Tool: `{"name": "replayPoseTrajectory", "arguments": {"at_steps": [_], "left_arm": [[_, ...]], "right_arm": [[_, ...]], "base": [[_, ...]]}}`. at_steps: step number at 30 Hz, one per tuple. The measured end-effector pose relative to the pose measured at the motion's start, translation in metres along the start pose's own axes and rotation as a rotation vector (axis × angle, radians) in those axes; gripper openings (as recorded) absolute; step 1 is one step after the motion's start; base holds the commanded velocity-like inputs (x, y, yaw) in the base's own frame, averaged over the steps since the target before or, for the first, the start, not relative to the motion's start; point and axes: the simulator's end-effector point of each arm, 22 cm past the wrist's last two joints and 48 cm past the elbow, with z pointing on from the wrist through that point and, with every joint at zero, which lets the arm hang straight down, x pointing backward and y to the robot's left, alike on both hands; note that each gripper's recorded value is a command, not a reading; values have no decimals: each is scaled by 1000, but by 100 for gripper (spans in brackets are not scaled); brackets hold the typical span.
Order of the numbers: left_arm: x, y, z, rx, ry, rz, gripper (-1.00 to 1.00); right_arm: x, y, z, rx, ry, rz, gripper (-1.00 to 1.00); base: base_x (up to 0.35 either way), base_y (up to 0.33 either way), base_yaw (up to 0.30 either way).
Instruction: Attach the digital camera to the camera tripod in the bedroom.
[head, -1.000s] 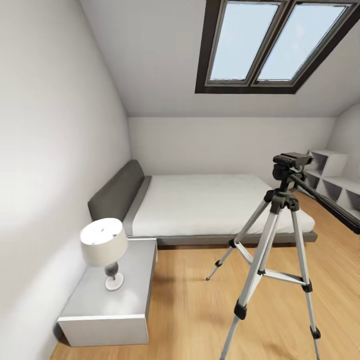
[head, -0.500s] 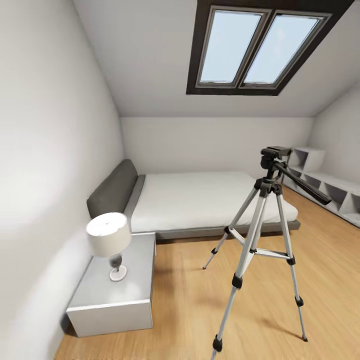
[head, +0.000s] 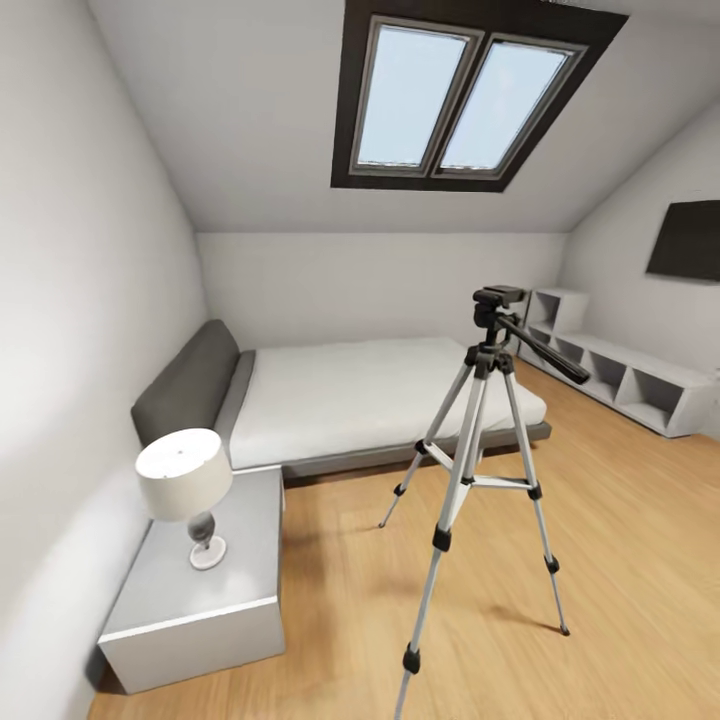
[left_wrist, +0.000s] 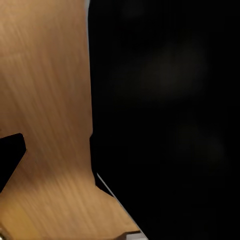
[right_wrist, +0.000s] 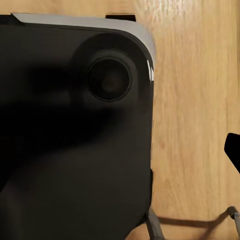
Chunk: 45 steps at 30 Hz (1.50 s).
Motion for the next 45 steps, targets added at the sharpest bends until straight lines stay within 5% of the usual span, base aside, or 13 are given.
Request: {"name": "replayPoseTrajectory", "arguments": {"at_steps": [24,45], "left_arm": [[-9,-4,0,5,-11,0,100],[-93,-19,-8,31,-173,-2,100]], "right_arm": [[-16,-17,0,21,-23,2,100],[-46,-26,-1,33,-63,6,100]], "base": [[-4,4,-262],[0,0,-262]]}}
